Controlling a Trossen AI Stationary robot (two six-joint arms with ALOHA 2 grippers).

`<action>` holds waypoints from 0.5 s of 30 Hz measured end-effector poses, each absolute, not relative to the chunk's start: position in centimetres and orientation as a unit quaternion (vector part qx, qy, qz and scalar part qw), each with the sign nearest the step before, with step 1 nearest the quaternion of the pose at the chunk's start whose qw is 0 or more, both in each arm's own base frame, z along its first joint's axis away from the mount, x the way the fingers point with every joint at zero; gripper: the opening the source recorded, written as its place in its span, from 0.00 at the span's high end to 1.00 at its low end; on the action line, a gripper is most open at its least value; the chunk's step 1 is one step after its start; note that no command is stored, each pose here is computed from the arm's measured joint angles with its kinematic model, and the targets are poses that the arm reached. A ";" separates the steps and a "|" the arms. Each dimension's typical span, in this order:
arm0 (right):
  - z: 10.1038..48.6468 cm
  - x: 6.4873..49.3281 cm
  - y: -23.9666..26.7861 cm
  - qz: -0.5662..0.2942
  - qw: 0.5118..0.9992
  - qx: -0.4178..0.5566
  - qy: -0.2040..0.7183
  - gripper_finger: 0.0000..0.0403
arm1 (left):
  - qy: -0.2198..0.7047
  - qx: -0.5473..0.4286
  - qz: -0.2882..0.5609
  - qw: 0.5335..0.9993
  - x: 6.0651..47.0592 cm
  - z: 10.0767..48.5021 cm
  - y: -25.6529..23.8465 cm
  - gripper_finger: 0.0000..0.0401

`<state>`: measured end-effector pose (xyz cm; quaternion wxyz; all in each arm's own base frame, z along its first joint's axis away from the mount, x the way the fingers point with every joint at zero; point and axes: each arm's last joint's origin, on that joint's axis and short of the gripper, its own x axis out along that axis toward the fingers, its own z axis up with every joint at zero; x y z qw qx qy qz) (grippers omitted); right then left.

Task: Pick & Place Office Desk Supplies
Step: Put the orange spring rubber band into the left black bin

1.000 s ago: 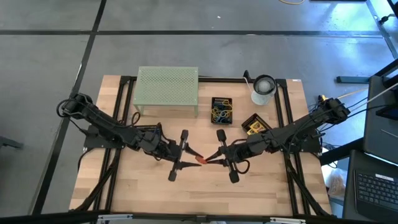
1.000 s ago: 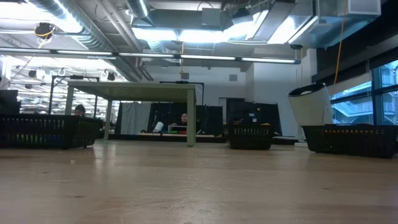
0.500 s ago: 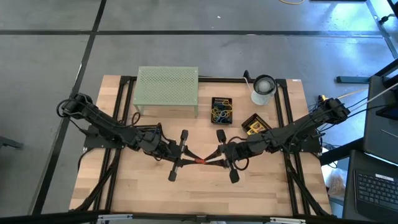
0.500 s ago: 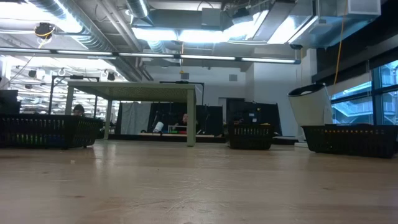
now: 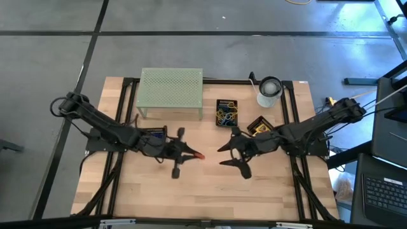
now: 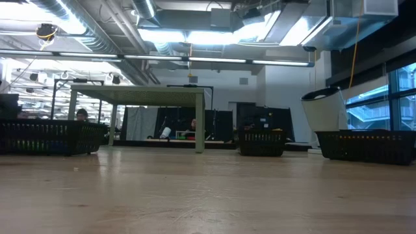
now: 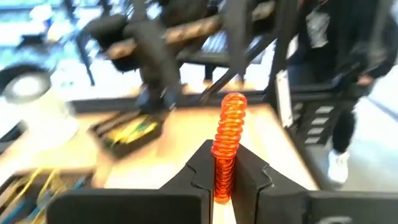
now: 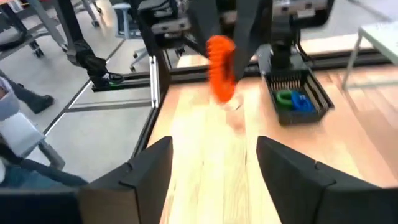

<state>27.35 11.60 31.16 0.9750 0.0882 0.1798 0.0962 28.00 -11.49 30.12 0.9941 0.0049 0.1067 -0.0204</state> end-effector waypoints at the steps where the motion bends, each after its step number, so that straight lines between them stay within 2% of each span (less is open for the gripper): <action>1: 31.3 27.0 11.5 0.094 0.974 0.092 0.187 0.41 | 0.122 0.002 -0.009 0.993 27.5 30.2 -11.2 0.95; 8: 30.7 26.0 11.1 0.080 0.961 0.106 0.242 0.40 | 0.275 -0.060 0.064 0.957 23.2 29.5 -9.1 0.95; 15: 30.6 26.1 10.9 0.040 0.959 0.140 0.242 0.40 | 0.464 -0.105 0.231 0.849 18.1 26.9 -6.7 0.95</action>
